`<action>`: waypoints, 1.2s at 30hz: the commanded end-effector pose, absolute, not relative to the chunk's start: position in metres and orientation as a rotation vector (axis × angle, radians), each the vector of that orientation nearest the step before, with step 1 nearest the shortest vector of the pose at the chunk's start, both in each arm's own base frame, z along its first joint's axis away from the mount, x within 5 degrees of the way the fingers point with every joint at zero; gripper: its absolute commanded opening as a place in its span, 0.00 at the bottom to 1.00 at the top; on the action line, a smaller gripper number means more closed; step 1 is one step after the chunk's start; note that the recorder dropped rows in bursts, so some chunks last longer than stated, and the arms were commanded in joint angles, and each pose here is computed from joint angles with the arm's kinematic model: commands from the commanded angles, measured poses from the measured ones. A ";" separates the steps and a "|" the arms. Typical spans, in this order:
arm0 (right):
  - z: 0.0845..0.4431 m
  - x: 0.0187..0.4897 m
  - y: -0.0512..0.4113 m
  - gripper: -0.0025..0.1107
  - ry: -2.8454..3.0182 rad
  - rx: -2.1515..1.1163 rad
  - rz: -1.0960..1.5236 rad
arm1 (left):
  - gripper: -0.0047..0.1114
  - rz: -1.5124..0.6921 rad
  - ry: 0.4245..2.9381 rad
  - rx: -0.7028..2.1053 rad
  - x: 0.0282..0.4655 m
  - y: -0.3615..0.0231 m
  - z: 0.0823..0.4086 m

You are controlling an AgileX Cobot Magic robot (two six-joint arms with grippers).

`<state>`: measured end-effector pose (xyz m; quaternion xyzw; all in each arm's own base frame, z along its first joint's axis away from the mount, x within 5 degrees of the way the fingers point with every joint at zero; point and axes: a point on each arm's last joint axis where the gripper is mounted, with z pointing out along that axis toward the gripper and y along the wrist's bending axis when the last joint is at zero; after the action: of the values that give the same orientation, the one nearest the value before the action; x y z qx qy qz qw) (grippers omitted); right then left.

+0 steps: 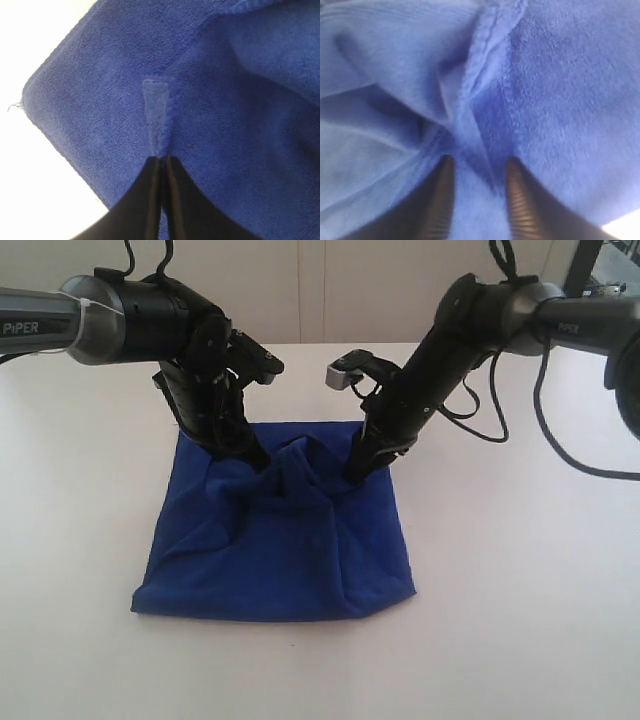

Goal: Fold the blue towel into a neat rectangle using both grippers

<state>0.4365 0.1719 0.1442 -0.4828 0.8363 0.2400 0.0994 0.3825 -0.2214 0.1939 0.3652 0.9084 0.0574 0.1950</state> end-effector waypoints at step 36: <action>0.184 0.395 0.237 0.31 2.564 -1.337 0.894 | 0.13 0.180 2.554 1.047 0.381 -0.219 0.195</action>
<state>0.3962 0.2389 0.1787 -0.4393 0.8446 0.3009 0.0558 0.3821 -0.2205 0.1923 0.3720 0.9066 0.0617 0.1892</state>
